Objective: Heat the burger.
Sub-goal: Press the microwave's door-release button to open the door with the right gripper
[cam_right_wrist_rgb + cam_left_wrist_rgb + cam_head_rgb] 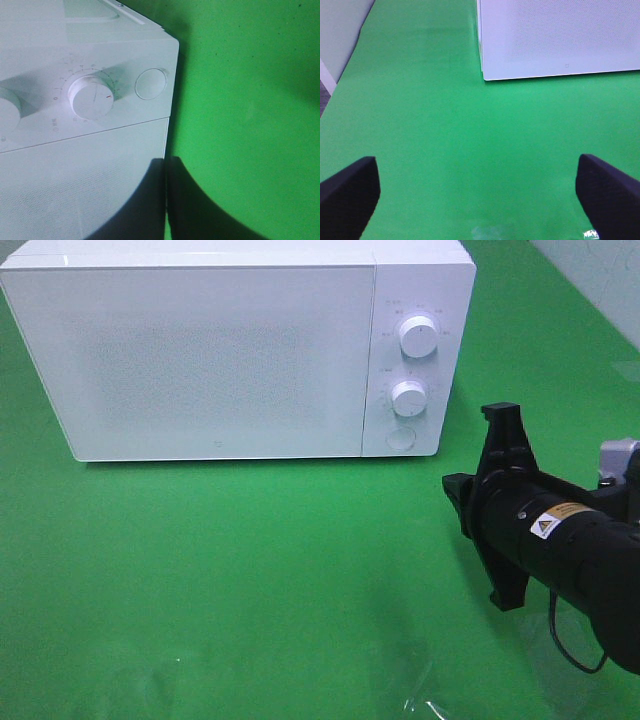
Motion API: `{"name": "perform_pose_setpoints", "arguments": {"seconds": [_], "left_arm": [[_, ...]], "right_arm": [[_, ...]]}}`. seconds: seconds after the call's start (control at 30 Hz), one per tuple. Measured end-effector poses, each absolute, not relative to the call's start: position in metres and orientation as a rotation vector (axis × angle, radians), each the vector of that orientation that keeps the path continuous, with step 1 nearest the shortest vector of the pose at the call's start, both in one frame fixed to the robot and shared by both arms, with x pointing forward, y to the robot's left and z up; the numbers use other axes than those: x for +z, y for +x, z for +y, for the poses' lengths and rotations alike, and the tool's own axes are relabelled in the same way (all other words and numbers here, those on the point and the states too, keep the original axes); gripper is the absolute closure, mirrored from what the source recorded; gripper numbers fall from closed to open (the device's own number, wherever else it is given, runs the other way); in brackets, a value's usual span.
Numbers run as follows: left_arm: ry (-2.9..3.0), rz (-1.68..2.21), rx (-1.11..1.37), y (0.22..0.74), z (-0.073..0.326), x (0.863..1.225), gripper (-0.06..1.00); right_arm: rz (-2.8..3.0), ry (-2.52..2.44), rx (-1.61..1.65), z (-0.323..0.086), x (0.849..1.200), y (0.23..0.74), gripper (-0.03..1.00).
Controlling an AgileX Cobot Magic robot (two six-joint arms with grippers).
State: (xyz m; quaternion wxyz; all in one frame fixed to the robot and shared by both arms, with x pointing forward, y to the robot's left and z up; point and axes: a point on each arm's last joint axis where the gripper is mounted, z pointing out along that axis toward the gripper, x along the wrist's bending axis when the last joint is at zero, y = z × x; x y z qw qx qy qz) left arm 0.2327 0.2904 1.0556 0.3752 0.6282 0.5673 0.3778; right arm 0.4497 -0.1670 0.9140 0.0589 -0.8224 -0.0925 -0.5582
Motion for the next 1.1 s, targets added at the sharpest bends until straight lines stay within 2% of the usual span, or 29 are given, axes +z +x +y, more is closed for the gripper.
{"name": "perform_pose_setpoints", "arguments": {"seconds": [0.47,1.1], "left_arm": [[1.608,1.452,0.967,0.233,0.290,1.056,-0.05],[1.608,1.452,0.967,0.233,0.290,1.056,-0.05]], "right_arm": [[-0.245,-2.519,-1.640,-0.145,0.894,0.475,0.97],[-0.165,-2.517,-1.691,-0.146,0.890,0.510,0.97]]}}
